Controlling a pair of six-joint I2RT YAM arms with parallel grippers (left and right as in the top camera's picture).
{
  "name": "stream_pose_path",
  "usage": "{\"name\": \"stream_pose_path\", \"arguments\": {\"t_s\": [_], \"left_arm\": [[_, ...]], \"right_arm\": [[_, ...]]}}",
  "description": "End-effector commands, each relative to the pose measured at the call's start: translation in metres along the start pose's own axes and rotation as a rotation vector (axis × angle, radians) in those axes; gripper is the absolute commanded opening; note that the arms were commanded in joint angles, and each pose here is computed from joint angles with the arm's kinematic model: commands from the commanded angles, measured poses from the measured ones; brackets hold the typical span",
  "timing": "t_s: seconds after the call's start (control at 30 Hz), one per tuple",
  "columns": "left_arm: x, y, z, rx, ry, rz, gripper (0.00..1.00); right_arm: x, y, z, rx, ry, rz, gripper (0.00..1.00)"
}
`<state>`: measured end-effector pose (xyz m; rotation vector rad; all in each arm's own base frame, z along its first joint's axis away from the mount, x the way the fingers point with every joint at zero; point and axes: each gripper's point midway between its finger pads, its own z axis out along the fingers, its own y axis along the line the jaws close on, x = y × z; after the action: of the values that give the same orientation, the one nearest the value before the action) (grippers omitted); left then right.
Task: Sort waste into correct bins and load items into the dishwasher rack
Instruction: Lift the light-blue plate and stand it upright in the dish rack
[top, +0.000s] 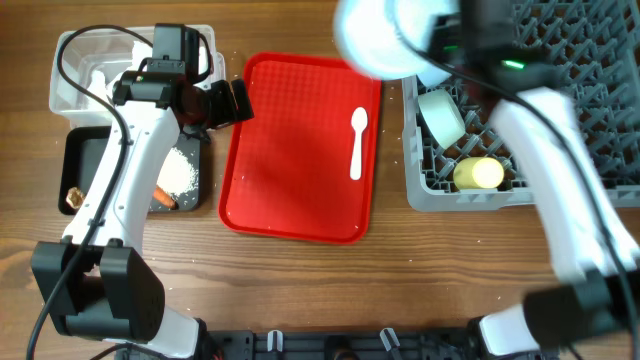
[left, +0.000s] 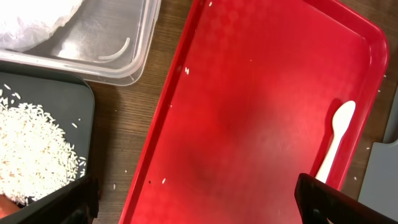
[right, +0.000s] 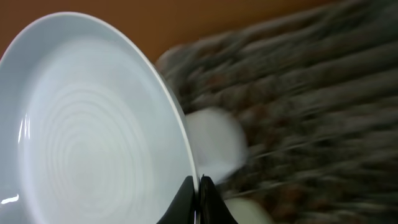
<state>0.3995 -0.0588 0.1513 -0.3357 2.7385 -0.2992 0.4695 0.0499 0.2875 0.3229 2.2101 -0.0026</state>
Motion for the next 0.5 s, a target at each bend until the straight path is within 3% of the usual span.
{"name": "stream_pose_path", "arguments": {"t_s": [0.0,0.07,0.2,0.27,0.47], "left_arm": [[-0.004,-0.002,-0.006,0.002,-0.022,-0.002,1.0],[-0.004,-0.002,-0.006,0.002,-0.022,-0.002,1.0],[-0.004,-0.002,-0.006,0.002,-0.022,-0.002,1.0],[-0.004,-0.002,-0.006,0.002,-0.022,-0.002,1.0],[-0.004,-0.002,-0.006,0.003,-0.022,-0.002,1.0]], "right_arm": [[-0.048,-0.096,-0.058,0.347,-0.168,-0.055,0.04],[-0.054,-0.13,-0.079,0.464,-0.167,-0.134,0.04],[-0.046,-0.135,-0.065,0.519,-0.038,-0.478,0.04],[-0.044,-0.147,-0.059,0.611,0.007,-0.548,0.04],[-0.034,-0.144,0.015,0.663,0.108,-0.737,0.04]]}}
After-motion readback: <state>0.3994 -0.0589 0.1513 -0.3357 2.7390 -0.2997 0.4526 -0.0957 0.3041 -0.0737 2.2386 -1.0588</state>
